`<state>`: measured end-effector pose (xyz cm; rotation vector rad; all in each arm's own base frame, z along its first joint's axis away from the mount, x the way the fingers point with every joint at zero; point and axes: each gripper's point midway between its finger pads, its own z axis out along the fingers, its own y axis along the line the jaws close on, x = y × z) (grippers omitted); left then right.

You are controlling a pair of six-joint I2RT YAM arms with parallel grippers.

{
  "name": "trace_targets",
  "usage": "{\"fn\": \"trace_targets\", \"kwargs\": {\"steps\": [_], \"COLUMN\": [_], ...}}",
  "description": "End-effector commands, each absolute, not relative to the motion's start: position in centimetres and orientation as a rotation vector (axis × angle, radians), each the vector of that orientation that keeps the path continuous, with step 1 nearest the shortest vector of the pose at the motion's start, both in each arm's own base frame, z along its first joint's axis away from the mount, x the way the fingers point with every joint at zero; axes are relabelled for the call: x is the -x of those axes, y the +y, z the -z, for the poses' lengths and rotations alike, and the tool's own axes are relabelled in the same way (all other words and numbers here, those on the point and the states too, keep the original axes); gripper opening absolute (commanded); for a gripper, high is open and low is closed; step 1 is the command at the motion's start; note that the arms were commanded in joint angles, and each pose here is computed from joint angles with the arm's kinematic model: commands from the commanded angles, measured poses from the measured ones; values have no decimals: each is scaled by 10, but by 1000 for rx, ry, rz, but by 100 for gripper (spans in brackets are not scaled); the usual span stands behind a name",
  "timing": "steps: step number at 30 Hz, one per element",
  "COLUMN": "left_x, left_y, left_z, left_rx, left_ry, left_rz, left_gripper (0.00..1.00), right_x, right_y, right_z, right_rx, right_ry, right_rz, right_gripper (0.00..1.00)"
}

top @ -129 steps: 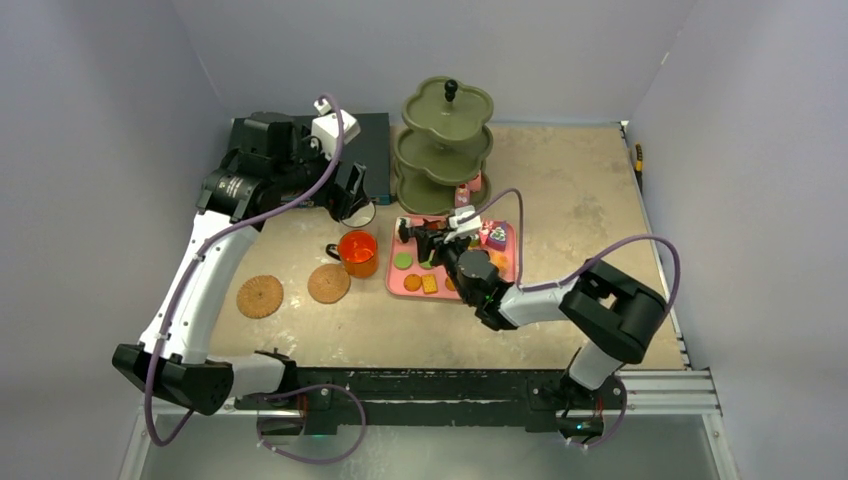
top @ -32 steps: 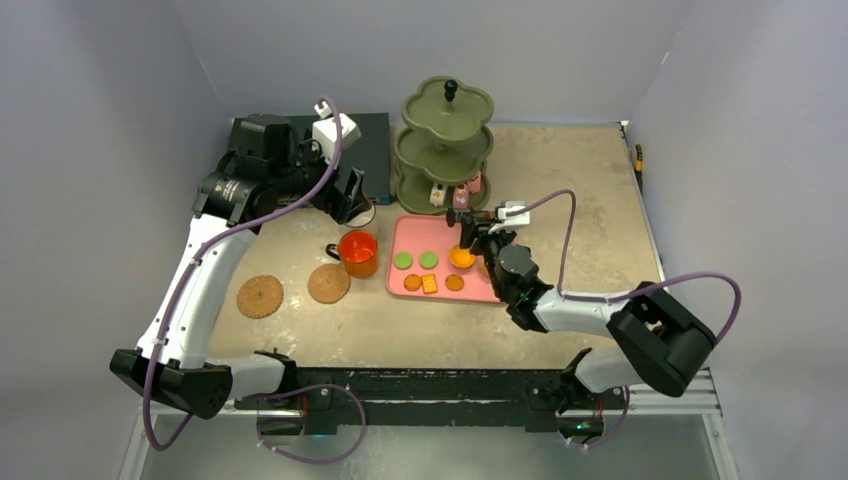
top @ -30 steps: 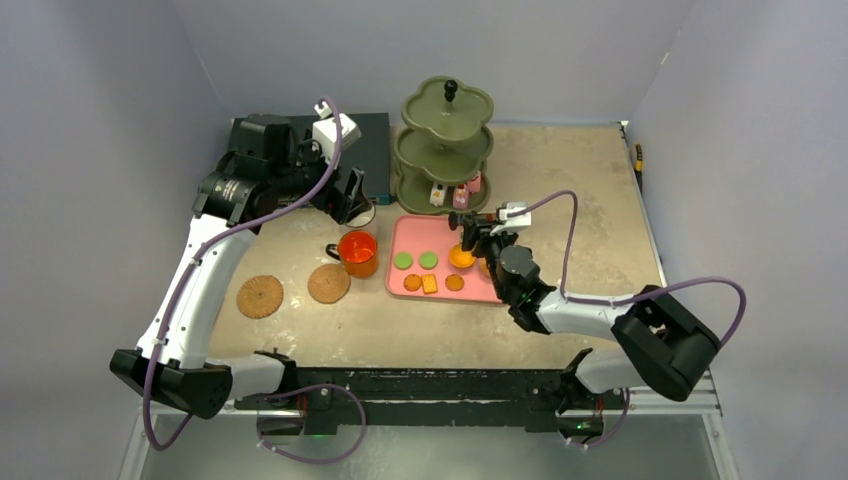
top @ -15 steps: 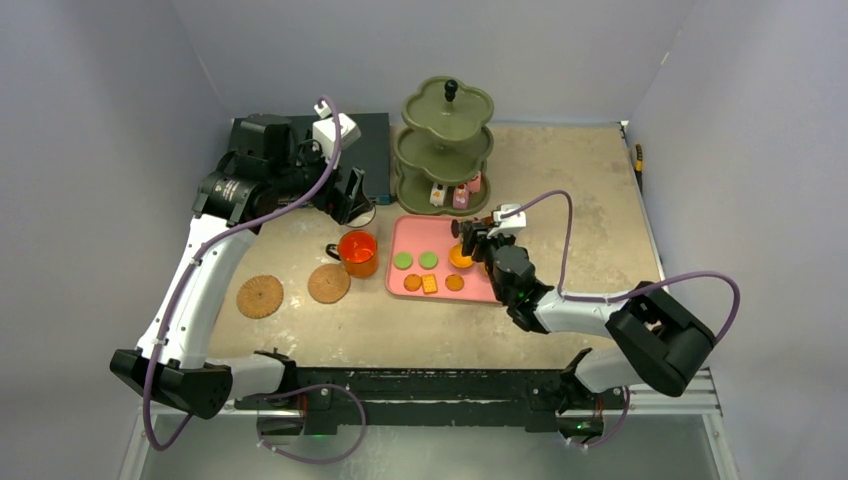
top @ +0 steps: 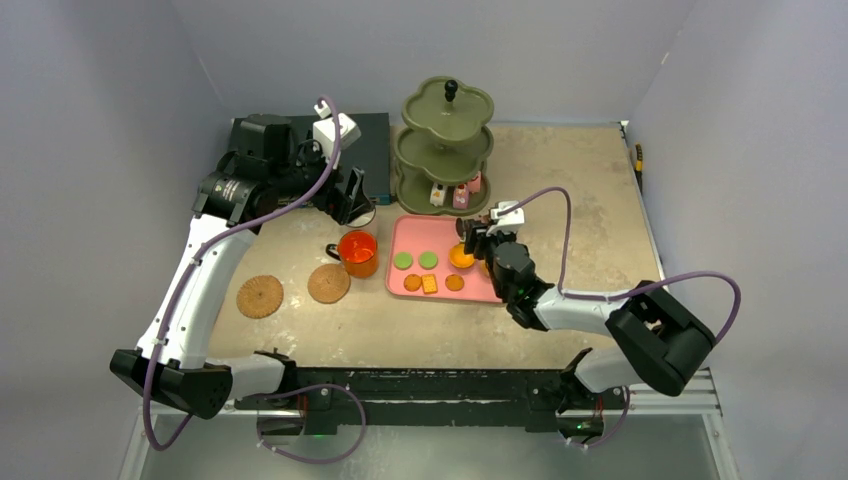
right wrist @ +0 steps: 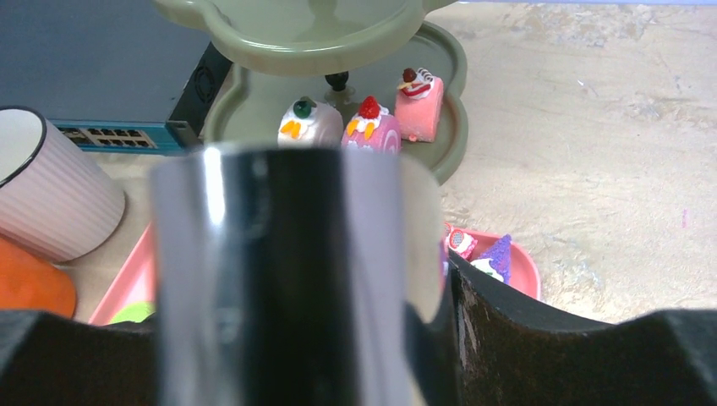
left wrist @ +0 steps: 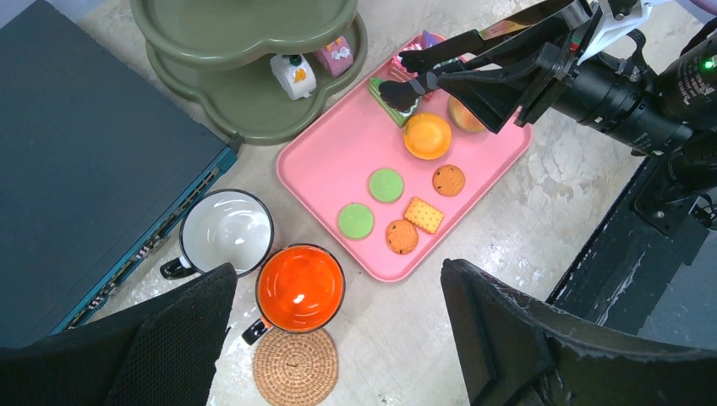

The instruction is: Serve the afternoon tea

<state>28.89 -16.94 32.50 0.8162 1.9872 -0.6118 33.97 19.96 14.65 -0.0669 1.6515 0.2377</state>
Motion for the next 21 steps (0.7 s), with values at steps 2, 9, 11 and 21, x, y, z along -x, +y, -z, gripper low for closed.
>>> {"fn": "trace_targets", "kwargs": {"steps": [2, 9, 11, 21], "left_x": [-288, -288, -288, -287], "left_y": [-172, -172, -172, -172], "left_z": [-343, -343, -342, -343], "left_rx": [-810, -812, -813, -813], "left_ry": [1929, 1928, 1929, 1926], "left_rz": [630, 629, 628, 630], "left_gripper": [91, 91, 90, 90], "right_x": [-348, -347, -347, -345], "right_y": [198, 204, 203, 207], "right_z": [-158, -149, -149, -144], "right_rx": [49, 58, 52, 46], "right_ry": [1625, 1648, 1645, 1662], "right_rz": [-224, -259, -259, -290], "right_gripper": [58, 55, 55, 37]}}
